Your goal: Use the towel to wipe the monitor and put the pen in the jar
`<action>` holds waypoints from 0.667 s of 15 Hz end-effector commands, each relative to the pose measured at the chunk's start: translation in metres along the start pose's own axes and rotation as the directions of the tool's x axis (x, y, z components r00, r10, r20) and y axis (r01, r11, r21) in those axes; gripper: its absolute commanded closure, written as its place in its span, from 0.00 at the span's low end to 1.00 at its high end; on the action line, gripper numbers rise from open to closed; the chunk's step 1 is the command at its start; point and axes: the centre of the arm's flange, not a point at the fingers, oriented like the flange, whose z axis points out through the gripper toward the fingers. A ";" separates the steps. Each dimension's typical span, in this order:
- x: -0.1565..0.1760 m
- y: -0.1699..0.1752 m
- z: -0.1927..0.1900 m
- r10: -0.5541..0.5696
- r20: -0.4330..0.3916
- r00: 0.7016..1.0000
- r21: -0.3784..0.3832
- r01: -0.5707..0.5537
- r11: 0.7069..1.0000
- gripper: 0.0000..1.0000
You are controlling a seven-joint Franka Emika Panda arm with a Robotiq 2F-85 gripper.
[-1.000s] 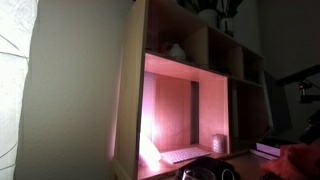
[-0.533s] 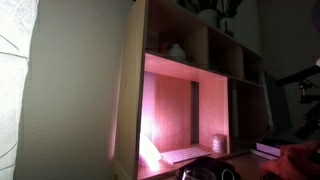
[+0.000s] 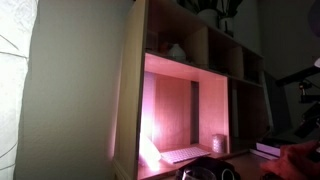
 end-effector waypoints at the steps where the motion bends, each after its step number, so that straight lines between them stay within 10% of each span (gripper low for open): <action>1: 0.000 0.000 0.004 0.006 0.012 1.000 0.003 -0.006 1.000 0.00; 10: -0.016 -0.034 0.053 0.057 0.124 0.991 0.115 -0.072 0.991 0.00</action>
